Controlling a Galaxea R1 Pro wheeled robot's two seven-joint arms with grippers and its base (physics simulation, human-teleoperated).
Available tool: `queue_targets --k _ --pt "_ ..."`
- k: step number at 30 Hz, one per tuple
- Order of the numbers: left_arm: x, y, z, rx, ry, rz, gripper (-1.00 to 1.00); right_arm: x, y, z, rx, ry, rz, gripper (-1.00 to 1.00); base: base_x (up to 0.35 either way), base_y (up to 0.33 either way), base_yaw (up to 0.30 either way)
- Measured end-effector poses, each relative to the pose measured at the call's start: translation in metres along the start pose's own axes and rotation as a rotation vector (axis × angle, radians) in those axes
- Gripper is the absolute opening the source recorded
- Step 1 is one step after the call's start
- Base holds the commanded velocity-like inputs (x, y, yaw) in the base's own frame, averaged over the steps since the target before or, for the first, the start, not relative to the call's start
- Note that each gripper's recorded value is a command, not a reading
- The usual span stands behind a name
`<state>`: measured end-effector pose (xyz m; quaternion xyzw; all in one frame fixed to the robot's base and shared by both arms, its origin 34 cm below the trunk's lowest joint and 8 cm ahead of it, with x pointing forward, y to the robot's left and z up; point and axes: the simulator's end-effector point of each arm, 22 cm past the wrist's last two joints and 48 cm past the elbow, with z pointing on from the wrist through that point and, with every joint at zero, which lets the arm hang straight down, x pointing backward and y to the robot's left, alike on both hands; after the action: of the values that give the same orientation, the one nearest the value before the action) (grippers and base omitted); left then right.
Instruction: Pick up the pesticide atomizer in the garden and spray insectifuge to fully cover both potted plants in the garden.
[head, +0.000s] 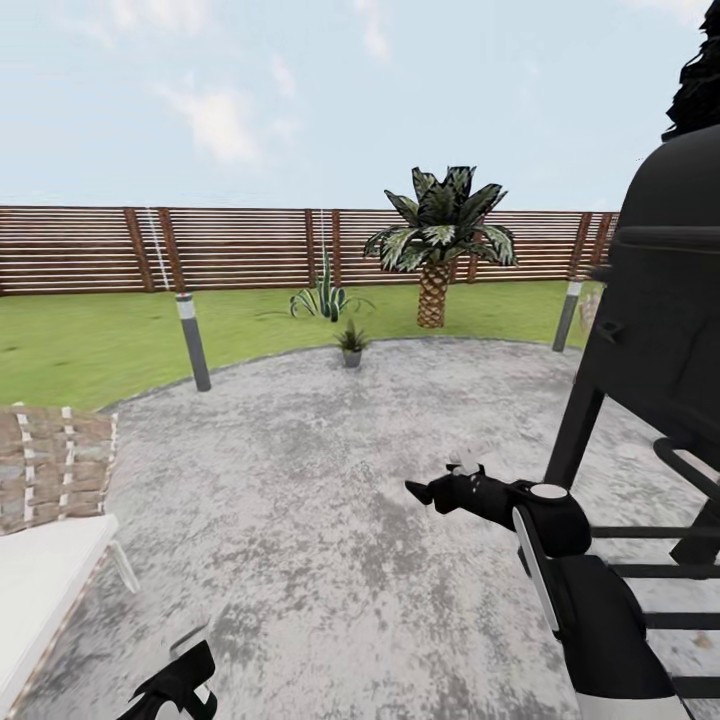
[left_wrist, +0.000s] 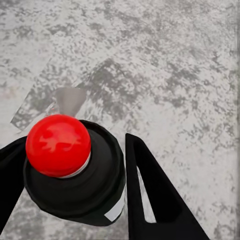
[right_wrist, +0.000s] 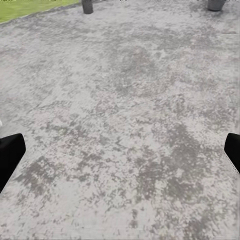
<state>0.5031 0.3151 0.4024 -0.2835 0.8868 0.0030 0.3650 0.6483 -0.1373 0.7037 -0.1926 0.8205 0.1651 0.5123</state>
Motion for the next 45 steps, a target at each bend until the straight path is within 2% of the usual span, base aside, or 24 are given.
queue_targets --k 5,8,9,11,27,45 --pt "0.000 0.000 0.000 0.000 0.000 -0.001 -1.00 -0.001 -0.002 0.000 0.006 -0.002 0.000 1.00 0.339 0.000 0.000" --pt "-0.001 -0.006 0.000 0.029 0.000 -0.001 -1.00 -0.001 -0.001 0.000 0.001 -0.001 0.004 1.00 0.339 0.022 0.000" --pt "-0.003 -0.013 0.000 0.064 -0.004 0.000 -1.00 0.001 0.004 0.001 -0.008 -0.009 0.001 1.00 0.339 0.072 0.000" --pt "-0.003 -0.014 0.000 0.070 -0.005 0.001 -1.00 0.000 0.005 0.001 -0.010 -0.021 -0.010 1.00 0.335 0.097 0.000" --pt "-0.003 -0.016 0.000 0.075 -0.005 0.006 -1.00 -0.005 0.003 0.000 -0.008 -0.038 -0.024 1.00 0.311 0.139 0.000" --pt "0.002 -0.015 0.001 0.073 0.004 0.009 -1.00 -0.003 0.003 0.000 -0.009 -0.037 -0.022 1.00 0.337 0.009 0.000"
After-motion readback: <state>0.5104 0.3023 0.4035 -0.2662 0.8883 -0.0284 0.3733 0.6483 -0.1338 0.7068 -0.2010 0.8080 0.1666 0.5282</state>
